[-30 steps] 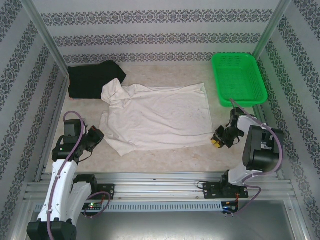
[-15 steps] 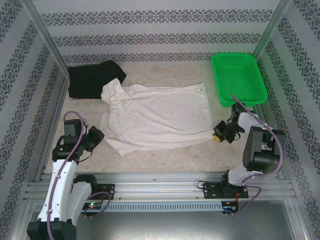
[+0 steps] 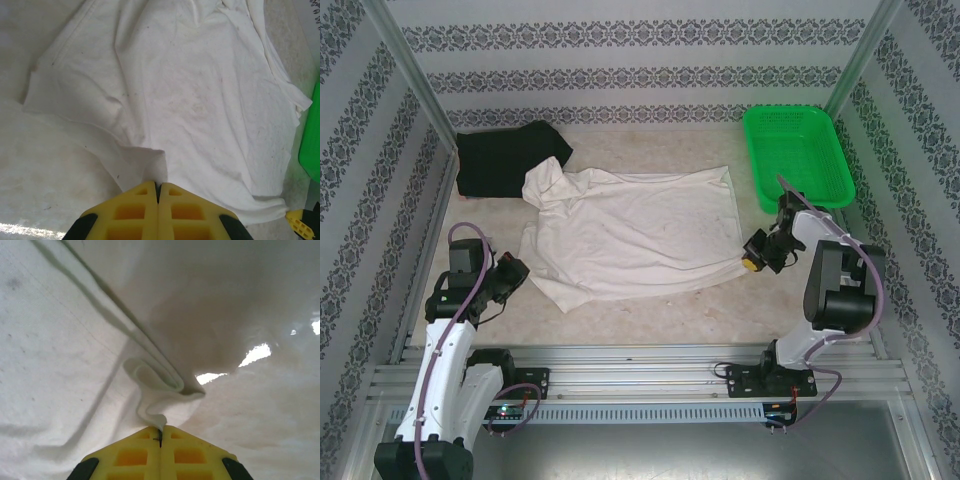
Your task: Fold and stack the t-shirts
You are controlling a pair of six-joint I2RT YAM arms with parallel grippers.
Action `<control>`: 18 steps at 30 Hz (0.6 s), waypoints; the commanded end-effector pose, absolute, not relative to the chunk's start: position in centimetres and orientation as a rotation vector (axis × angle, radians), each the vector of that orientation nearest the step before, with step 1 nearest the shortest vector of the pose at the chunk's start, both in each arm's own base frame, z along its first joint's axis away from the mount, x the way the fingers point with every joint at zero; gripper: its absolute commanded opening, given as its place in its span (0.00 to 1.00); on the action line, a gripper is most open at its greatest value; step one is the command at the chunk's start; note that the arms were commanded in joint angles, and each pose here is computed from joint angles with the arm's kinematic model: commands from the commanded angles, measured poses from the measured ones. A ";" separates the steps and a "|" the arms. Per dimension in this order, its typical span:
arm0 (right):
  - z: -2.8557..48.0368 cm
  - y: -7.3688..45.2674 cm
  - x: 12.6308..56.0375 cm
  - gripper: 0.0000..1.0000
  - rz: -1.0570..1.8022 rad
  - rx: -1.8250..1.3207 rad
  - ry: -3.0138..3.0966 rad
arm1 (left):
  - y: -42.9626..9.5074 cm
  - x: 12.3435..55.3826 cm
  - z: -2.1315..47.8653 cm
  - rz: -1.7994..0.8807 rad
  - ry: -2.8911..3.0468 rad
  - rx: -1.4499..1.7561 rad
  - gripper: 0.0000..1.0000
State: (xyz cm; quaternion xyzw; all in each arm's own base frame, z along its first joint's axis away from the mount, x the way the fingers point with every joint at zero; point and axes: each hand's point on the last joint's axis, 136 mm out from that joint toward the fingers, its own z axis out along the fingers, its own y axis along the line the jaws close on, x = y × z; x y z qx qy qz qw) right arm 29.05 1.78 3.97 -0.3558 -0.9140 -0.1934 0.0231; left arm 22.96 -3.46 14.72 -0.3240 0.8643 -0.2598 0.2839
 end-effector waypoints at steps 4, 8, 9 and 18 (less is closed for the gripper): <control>3.5 2.0 30.2 0.00 -0.565 -1.019 -2.840 | -3.4 23.2 15.0 -0.702 2.301 -0.841 0.00; 3.1 2.0 31.0 0.00 -0.545 -0.986 -2.848 | -3.4 23.1 14.9 -0.699 2.308 -0.843 0.00; 3.0 2.0 31.2 0.00 -0.539 -0.976 -2.851 | -3.4 23.0 14.9 -0.699 2.308 -0.842 0.00; 1.9 2.5 32.1 0.15 -0.486 -0.912 -2.883 | -3.3 23.0 14.8 -0.694 2.310 -0.851 0.00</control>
